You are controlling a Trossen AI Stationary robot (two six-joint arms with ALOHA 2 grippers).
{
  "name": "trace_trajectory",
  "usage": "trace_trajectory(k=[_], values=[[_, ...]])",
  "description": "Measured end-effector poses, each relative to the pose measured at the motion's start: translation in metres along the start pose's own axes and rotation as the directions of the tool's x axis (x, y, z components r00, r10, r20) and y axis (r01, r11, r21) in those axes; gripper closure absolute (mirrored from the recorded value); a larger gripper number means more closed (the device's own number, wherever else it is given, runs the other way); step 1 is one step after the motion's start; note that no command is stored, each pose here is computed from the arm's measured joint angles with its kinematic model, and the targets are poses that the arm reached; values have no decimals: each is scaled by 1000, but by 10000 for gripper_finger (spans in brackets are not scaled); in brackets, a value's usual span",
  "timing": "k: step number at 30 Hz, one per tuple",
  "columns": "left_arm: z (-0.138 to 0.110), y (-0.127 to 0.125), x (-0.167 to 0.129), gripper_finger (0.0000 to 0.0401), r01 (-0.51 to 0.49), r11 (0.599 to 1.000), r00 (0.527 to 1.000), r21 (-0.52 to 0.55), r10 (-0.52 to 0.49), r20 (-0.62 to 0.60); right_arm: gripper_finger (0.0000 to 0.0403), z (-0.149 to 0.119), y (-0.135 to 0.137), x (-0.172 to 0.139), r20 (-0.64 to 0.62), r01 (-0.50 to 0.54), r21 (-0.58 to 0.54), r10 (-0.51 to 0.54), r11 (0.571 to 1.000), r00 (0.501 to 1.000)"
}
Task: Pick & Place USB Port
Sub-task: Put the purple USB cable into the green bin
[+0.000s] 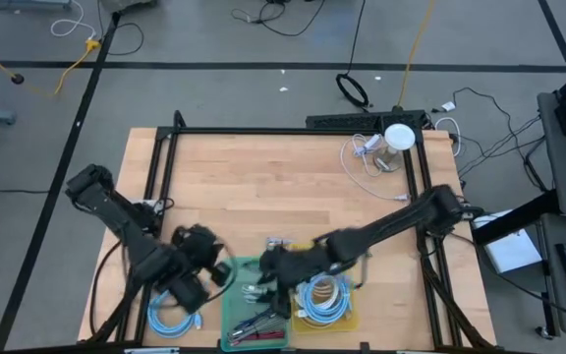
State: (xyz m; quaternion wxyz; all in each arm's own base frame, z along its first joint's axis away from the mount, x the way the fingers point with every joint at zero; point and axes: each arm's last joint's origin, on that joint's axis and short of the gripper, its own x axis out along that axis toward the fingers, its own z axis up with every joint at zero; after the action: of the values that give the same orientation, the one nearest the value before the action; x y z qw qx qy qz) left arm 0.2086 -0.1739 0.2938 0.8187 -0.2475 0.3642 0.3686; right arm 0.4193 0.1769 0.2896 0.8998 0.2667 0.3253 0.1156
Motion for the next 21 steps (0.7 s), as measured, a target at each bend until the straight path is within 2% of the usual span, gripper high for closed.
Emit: trace_trajectory(k=[3, 6, 9, 12, 14, 17, 19, 21], values=[[25, -7, 21, 379, -3, 993, 1000, 116, 5, -15, 195, 25, 19, -51, 161, 14, -65, -3, 998, 987], [61, -15, 49, 355, 74, 969, 993, 235, -50, -106, 210, 32, 39, -110, 272, 98, -125, -61, 987, 960], [96, -16, 78, 329, 180, 935, 975, 305, -128, -183, 225, 21, 55, -158, 313, 211, -144, -158, 967, 936], [122, -10, 107, 304, 262, 892, 949, 368, -170, -264, 234, -5, 62, -190, 273, 350, -126, -307, 928, 912], [132, -7, 124, 289, 356, 829, 914, 431, -214, -343, 236, -27, 64, -203, 216, 425, -93, -398, 900, 891], [128, -12, 150, 269, 476, 686, 859, 550, -227, -460, 229, -56, 66, -206, 128, 508, -32, -501, 861, 856], [119, -18, 165, 258, 511, 602, 842, 614, -207, -498, 220, -75, 64, -200, 77, 543, -2, -541, 840, 837], [109, -24, 178, 249, 524, 549, 834, 651, -176, -522, 208, -91, 62, -189, 56, 554, 45, -556, 831, 830]])
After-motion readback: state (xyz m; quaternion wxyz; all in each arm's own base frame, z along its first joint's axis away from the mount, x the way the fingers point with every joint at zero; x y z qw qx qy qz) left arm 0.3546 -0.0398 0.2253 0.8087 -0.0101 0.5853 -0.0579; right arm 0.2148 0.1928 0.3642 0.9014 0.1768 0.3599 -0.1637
